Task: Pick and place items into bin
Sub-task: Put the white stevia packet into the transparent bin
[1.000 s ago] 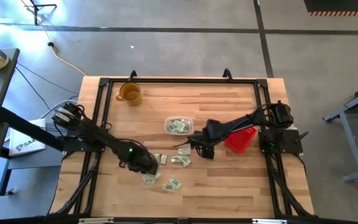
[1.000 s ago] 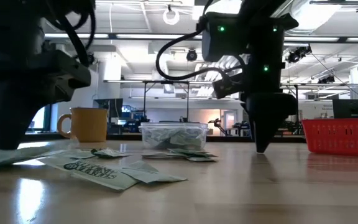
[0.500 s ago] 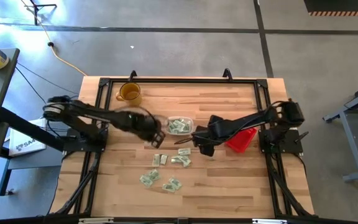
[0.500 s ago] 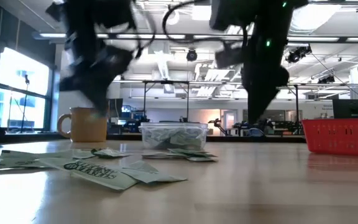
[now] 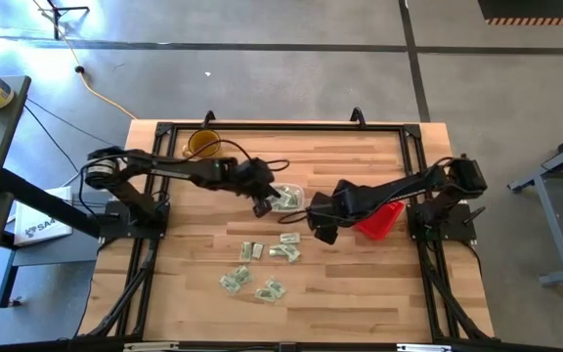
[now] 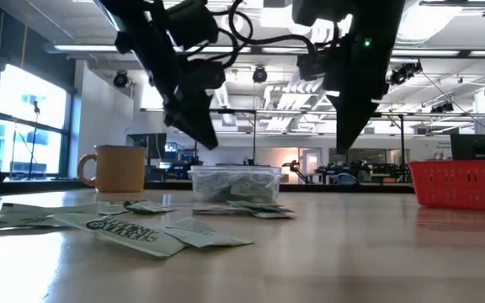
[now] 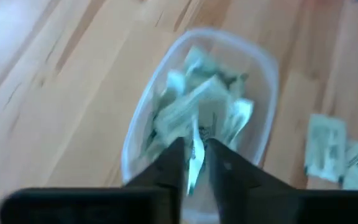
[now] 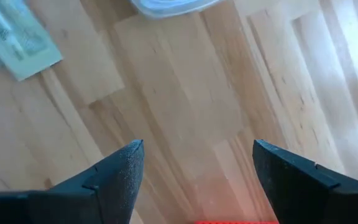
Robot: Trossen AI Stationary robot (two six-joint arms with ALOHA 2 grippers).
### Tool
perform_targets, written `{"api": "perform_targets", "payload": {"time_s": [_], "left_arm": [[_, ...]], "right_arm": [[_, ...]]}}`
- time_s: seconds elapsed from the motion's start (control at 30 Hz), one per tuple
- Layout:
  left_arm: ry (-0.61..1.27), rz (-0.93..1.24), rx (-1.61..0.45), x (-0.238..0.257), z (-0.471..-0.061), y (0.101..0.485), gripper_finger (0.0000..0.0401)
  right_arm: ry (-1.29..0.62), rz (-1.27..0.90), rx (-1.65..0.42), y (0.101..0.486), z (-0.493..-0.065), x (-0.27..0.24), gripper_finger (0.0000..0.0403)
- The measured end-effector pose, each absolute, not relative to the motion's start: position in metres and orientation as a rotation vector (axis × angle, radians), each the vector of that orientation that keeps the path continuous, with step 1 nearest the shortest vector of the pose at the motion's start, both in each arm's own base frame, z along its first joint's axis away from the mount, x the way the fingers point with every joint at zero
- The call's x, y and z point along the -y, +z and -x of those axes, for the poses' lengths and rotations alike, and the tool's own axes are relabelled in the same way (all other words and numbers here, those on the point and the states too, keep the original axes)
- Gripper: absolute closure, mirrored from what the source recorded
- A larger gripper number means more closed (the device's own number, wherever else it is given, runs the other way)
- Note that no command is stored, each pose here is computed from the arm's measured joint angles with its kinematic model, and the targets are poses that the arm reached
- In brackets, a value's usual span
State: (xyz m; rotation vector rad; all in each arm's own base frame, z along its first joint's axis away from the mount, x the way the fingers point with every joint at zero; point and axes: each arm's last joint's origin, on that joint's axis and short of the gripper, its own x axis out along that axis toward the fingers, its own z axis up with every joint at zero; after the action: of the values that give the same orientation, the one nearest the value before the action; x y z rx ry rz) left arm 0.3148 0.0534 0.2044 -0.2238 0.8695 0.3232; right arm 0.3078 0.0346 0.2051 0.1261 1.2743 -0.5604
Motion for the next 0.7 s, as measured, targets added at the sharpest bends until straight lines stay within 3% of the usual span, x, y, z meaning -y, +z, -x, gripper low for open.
{"api": "perform_targets", "payload": {"time_s": [0.1,0.2,0.33,0.47,0.7], "left_arm": [[0.351,0.264,-0.922,-0.051,-0.303,0.210,0.0228],[0.296,0.283,-0.984,-0.039,-0.288,0.223,0.0175],[0.163,0.267,-1.124,-0.010,-0.263,0.234,0.0130],[0.161,0.246,-1.167,0.019,-0.242,0.234,0.0125],[0.246,0.338,-1.136,0.049,-0.220,0.228,0.0170]], "right_arm": [[-0.468,-0.087,-1.274,0.205,-0.309,-0.044,0.0112],[-0.252,-0.003,-1.209,0.206,-0.319,-0.059,0.0112],[0.035,0.153,-1.045,0.199,-0.334,-0.075,0.0112],[0.072,0.212,-1.016,0.178,-0.348,-0.073,0.0112],[0.079,0.104,-1.089,0.148,-0.361,-0.059,0.0113]]}}
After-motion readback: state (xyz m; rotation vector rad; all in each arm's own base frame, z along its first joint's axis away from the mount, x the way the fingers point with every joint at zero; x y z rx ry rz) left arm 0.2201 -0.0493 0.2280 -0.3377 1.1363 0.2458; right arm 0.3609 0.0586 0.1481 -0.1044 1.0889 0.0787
